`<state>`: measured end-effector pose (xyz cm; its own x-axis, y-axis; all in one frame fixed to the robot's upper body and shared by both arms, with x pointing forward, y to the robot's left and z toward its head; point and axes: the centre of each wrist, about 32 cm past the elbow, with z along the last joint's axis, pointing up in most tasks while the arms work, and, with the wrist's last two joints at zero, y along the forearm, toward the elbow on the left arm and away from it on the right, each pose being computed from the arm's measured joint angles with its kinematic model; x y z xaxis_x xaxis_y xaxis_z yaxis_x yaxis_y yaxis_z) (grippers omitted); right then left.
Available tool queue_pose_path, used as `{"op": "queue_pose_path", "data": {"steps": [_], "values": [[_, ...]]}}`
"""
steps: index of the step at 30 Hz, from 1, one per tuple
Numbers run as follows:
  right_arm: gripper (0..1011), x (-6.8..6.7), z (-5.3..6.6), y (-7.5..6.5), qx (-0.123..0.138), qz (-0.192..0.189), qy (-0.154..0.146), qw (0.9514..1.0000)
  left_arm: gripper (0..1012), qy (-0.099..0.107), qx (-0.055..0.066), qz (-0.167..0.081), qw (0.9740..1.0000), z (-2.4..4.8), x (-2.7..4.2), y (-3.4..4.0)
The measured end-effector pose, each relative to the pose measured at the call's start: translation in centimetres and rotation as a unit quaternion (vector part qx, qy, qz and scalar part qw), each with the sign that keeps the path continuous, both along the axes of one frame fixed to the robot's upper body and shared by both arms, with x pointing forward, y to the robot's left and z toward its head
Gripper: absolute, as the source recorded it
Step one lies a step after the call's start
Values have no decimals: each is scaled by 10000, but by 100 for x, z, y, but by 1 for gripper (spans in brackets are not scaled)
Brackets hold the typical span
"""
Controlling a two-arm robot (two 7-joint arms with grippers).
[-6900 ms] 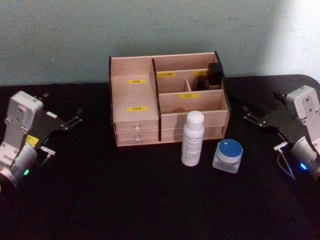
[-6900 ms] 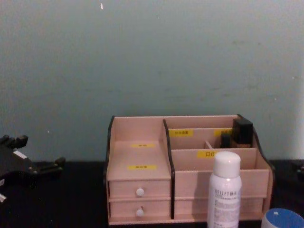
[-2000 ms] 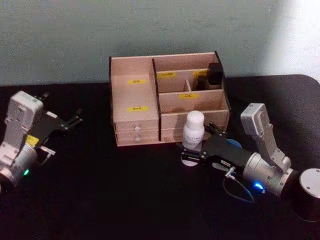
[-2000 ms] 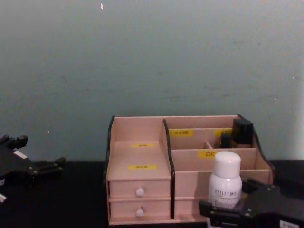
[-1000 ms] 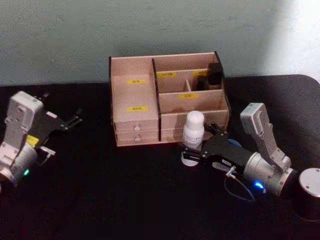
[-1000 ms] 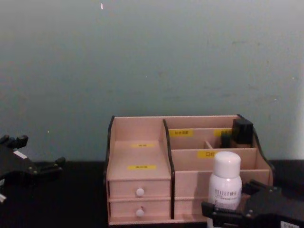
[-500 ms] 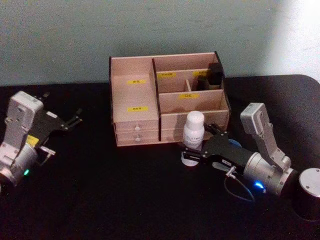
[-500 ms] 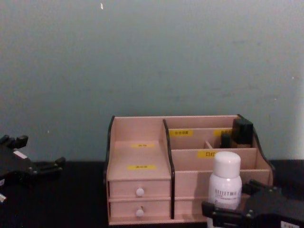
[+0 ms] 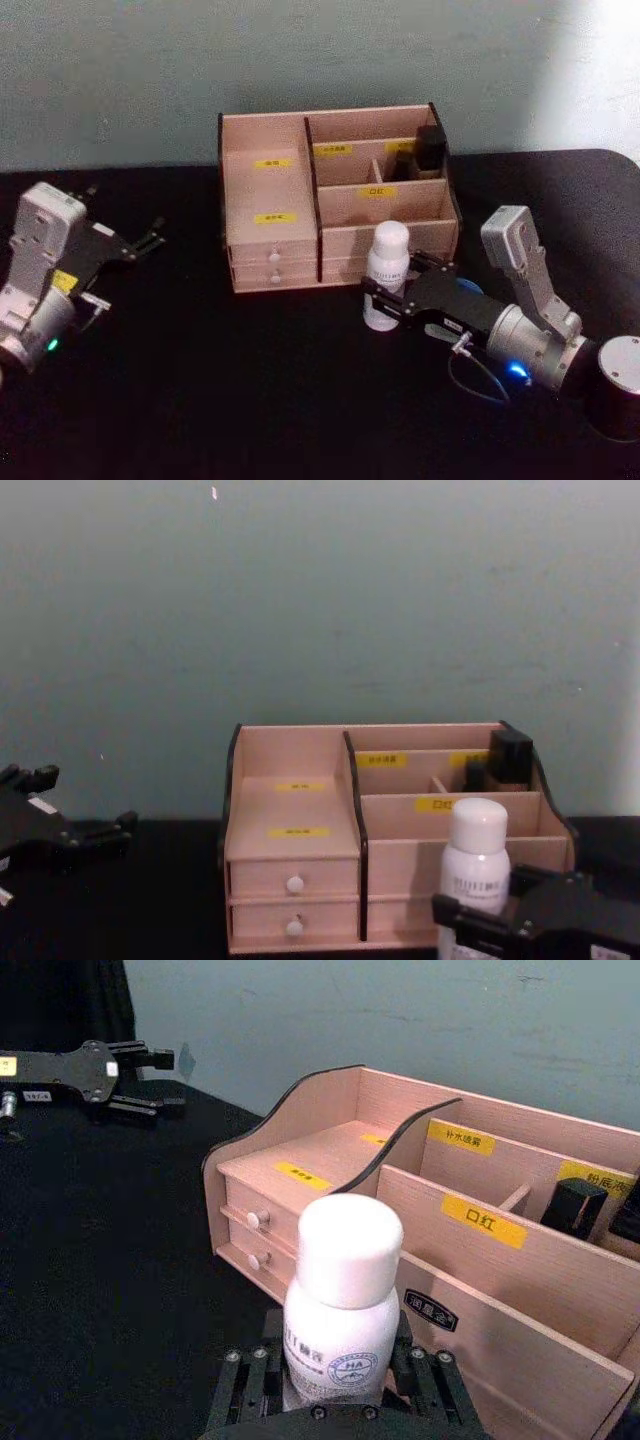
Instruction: Pick up the facial cleanser and watermelon frost from the table and place them into the tiered storage box.
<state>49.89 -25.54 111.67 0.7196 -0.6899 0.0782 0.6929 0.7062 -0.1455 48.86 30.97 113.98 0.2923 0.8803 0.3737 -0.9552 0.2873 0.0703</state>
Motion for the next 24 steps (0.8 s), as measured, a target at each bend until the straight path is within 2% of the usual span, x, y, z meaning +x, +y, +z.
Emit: {"op": "queue_pose_path", "data": {"steps": [2, 17, 24], "values": [[601, 0, 0, 0, 0, 0, 1, 10000, 1001, 0, 0, 0, 10000, 0, 0, 0], [601, -1, 1, -6, 0, 15, -1, 10000, 1001, 0, 0, 0, 10000, 0, 0, 0], [601, -30, 85, -42, 129, 91, -39, 9999, 1001, 0, 0, 0, 10000, 0, 0, 0]]}}
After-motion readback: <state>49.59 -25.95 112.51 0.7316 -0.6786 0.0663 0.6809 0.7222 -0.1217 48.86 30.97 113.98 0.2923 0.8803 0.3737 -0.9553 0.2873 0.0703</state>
